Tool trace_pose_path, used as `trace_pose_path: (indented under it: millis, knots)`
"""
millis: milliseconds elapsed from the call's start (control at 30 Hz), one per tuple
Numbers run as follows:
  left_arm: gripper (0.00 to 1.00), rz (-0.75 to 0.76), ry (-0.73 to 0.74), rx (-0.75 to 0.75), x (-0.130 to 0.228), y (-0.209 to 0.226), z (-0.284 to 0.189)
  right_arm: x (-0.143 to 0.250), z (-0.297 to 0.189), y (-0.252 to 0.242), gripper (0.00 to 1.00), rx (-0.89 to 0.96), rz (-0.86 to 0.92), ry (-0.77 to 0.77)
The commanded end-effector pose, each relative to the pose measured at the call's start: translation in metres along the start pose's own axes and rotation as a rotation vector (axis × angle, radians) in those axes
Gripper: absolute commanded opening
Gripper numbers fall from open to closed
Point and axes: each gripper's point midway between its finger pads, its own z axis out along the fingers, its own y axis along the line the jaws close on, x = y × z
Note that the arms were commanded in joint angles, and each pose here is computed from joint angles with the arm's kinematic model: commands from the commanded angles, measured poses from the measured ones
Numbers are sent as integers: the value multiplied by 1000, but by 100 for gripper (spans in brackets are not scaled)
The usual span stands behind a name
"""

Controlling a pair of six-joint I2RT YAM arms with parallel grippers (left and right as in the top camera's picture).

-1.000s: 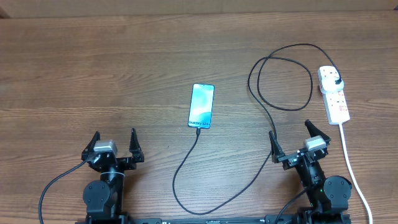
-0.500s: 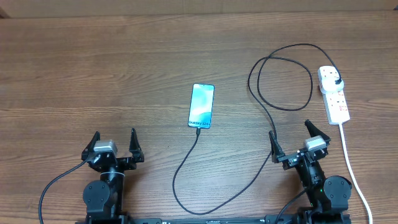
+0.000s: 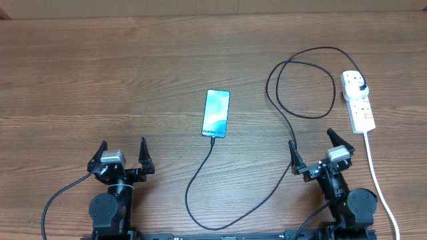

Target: Plug charger to phone and switch on socket

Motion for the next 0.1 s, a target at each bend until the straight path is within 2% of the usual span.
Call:
trace_pose_path:
  millis: [0, 67]
  knots:
    - [100, 18, -5, -9, 0, 2, 0, 1, 0, 3, 100, -12, -9, -9]
    - [100, 18, -5, -9, 0, 2, 0, 1, 0, 3, 100, -12, -9, -9]
